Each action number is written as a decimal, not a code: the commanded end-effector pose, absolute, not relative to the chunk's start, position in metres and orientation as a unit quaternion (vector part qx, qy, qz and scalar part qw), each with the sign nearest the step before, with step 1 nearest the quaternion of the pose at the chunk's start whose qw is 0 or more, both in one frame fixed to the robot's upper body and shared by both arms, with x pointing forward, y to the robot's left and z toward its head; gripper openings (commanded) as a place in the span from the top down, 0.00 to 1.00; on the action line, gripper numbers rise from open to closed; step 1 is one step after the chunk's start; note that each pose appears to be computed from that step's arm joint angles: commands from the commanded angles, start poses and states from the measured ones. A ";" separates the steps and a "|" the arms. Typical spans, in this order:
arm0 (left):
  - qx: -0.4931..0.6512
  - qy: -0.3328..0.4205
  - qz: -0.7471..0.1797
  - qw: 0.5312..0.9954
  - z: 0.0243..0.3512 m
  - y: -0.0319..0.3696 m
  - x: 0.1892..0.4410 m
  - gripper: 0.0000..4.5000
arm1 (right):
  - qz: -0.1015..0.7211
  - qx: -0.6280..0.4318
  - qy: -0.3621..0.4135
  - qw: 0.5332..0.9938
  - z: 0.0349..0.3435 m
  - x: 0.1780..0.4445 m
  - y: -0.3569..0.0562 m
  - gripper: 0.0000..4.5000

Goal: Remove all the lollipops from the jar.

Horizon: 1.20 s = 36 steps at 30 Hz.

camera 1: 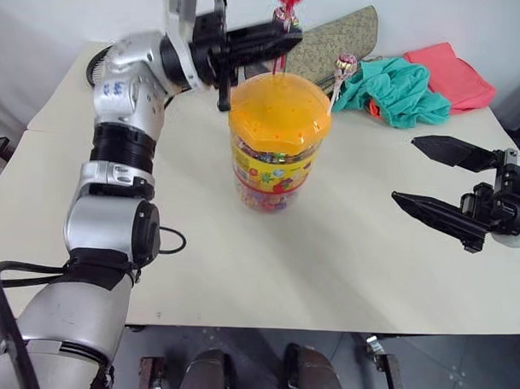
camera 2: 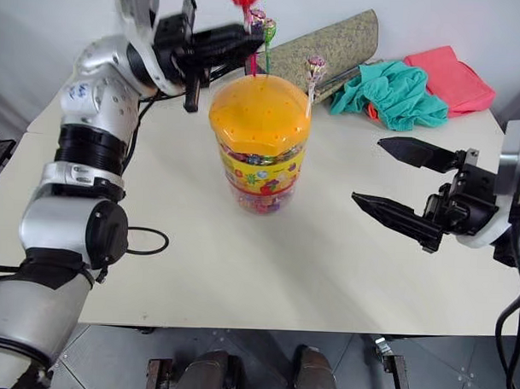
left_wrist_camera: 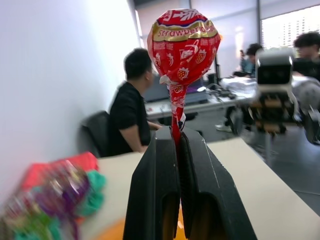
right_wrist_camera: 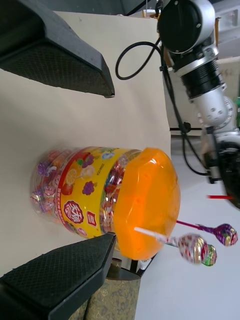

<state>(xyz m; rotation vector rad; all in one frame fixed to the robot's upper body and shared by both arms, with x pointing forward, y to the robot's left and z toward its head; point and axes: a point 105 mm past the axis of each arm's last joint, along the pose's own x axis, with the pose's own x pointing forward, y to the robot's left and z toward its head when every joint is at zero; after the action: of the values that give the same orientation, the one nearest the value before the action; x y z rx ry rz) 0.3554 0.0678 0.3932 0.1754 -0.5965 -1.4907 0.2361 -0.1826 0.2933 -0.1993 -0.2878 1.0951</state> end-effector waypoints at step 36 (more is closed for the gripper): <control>0.103 0.371 -0.059 0.921 0.219 0.303 0.382 0.42 | 0.579 -0.097 -0.138 0.798 0.297 0.244 -0.171 0.00</control>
<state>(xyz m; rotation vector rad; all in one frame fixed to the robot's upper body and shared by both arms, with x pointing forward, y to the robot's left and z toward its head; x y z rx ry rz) 0.3822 0.3067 0.1980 0.1851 0.8084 -0.1099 0.2478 -0.1714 0.2892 -0.1839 -0.2512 1.2339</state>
